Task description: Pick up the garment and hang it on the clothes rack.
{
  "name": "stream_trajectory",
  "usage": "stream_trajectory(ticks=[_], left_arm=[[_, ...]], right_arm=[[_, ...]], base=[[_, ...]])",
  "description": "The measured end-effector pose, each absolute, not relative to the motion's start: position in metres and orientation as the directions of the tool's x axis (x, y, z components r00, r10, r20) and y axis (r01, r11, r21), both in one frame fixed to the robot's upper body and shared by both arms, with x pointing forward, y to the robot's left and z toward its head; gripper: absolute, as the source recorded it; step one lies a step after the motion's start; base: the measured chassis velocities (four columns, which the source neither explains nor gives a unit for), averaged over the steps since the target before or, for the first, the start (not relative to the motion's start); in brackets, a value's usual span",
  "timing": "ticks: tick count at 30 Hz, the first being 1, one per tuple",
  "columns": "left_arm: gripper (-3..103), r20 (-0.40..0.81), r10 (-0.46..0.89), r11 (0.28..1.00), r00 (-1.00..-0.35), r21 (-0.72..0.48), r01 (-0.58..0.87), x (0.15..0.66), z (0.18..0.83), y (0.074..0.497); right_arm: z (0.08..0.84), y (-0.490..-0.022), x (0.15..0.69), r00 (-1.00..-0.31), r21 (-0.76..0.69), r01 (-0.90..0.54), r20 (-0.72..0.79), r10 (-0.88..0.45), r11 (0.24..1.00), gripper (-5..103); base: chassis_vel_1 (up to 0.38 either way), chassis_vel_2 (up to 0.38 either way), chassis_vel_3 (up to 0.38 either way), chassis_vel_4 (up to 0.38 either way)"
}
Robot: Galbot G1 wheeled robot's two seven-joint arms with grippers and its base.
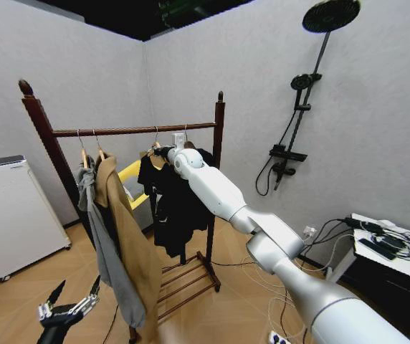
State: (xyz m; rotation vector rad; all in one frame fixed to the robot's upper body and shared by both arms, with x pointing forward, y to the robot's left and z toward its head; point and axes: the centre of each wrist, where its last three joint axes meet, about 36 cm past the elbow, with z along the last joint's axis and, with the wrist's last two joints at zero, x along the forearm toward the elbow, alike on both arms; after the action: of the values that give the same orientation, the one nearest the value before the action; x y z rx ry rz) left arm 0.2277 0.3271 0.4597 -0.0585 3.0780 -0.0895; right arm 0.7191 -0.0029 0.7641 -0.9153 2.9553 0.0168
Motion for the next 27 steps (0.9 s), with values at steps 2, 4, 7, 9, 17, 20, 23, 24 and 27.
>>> stream_trajectory(ticks=[2,4,7,9,17,20,23,24,27], left_arm=[[100,-0.06,-0.04,0.998,-0.997,-0.059,-0.037,0.228,0.46,0.327],[100,-0.06,-0.04,0.998,-0.997,-0.059,-0.037,0.228,0.46,0.327],[100,-0.06,-0.04,0.998,-0.997,-0.059,-0.037,0.228,0.46,0.327],[100,-0.06,-0.04,0.998,-0.997,-0.059,-0.037,0.228,0.46,0.327],[100,-0.06,-0.04,0.998,-0.997,-0.059,-0.037,0.228,0.46,0.327],[100,-0.06,-0.041,0.998,-0.997,-0.059,-0.037,0.228,0.46,0.327],[100,-0.06,-0.04,0.998,-0.997,-0.059,-0.036,0.228,0.46,0.327],[100,-0.06,-0.04,0.998,-0.997,-0.059,-0.037,0.228,0.46,0.327],[100,-0.06,-0.04,0.998,-0.997,-0.059,-0.037,0.228,0.46,0.327]], right_arm=[[0.776,-0.001,0.708,-0.809,-0.042,-0.574,-0.124,-0.574,0.818,22],[0.782,0.001,0.702,-0.804,-0.052,-0.576,-0.145,-0.577,0.816,27],[0.789,0.005,0.692,-0.799,-0.065,-0.576,-0.163,-0.579,0.815,38],[0.79,0.009,0.684,-0.797,-0.081,-0.577,-0.165,-0.582,0.813,44],[0.753,0.024,0.621,-0.755,-0.194,-0.577,-0.245,-0.608,0.794,77],[0.726,-0.01,0.602,-0.769,-0.214,-0.534,-0.279,-0.575,0.818,87],[0.71,-0.064,0.568,-0.791,-0.202,-0.48,-0.322,-0.52,0.854,97],[0.707,-0.083,0.555,-0.796,-0.191,-0.461,-0.341,-0.499,0.867,99],[0.687,-0.144,0.522,-0.837,-0.15,-0.396,-0.347,-0.423,0.906,100]], base=[[0.0,0.0,0.0,0.0],[0.0,0.0,0.0,0.0],[0.0,0.0,0.0,0.0],[0.0,0.0,0.0,0.0],[0.0,0.0,0.0,0.0],[0.0,0.0,0.0,0.0],[0.0,0.0,0.0,0.0],[0.0,0.0,0.0,0.0],[0.0,0.0,0.0,0.0]])
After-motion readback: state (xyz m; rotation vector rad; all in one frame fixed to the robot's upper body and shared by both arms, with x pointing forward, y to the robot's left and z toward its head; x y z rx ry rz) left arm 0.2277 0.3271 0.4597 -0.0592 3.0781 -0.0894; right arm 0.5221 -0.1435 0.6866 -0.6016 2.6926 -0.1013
